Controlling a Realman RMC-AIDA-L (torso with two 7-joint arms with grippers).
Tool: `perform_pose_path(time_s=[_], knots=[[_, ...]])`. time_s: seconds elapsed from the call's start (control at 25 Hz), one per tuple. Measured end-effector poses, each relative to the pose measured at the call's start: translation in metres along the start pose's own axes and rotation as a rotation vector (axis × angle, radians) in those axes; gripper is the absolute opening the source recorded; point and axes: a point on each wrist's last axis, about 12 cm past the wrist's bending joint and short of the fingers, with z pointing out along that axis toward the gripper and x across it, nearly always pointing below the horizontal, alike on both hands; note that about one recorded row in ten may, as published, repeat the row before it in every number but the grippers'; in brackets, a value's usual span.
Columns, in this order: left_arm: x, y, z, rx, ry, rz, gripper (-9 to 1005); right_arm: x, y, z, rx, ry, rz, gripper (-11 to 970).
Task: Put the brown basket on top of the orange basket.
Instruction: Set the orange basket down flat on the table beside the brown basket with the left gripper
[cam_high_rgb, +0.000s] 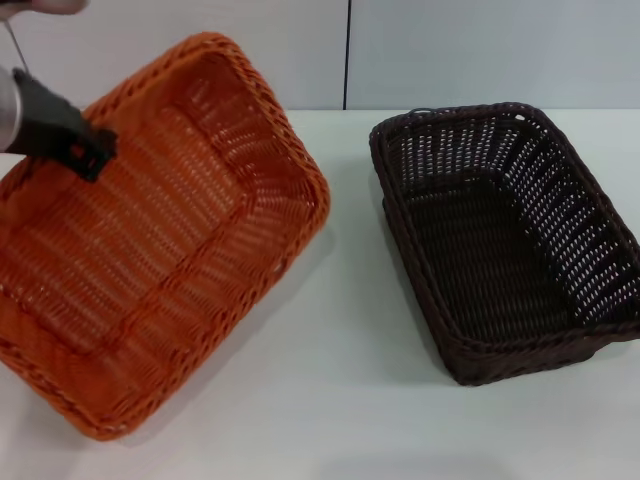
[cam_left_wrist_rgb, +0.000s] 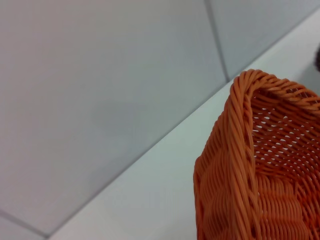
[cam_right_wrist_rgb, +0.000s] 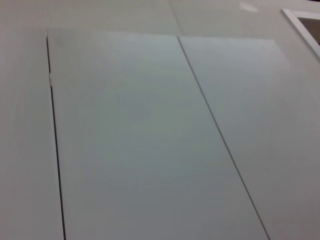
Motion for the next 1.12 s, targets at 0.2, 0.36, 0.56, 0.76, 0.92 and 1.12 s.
perform_pose_path(time_s=[0.2, 0.36, 0.56, 0.76, 0.92, 1.12], knots=[[-0.004, -0.002, 0.001, 0.018, 0.01, 0.09, 144, -0.006, -0.004, -0.007, 0.0, -0.019, -0.006, 821], [-0.012, -0.014, -0.002, 0.122, -0.035, 0.29, 144, -0.007, -0.005, -0.01, -0.001, -0.021, -0.01, 821], [-0.021, -0.023, -0.005, 0.183, -0.087, 0.378, 143, -0.007, -0.005, -0.011, -0.008, -0.014, -0.009, 821], [-0.027, -0.027, -0.005, 0.2, -0.089, 0.405, 143, -0.009, -0.006, -0.012, -0.011, -0.017, -0.014, 821], [-0.035, -0.035, -0.006, 0.225, -0.086, 0.451, 142, -0.011, -0.008, -0.013, -0.014, -0.024, -0.019, 821], [-0.044, -0.045, -0.001, 0.233, -0.102, 0.506, 150, -0.012, -0.009, -0.014, -0.014, -0.027, -0.023, 821]])
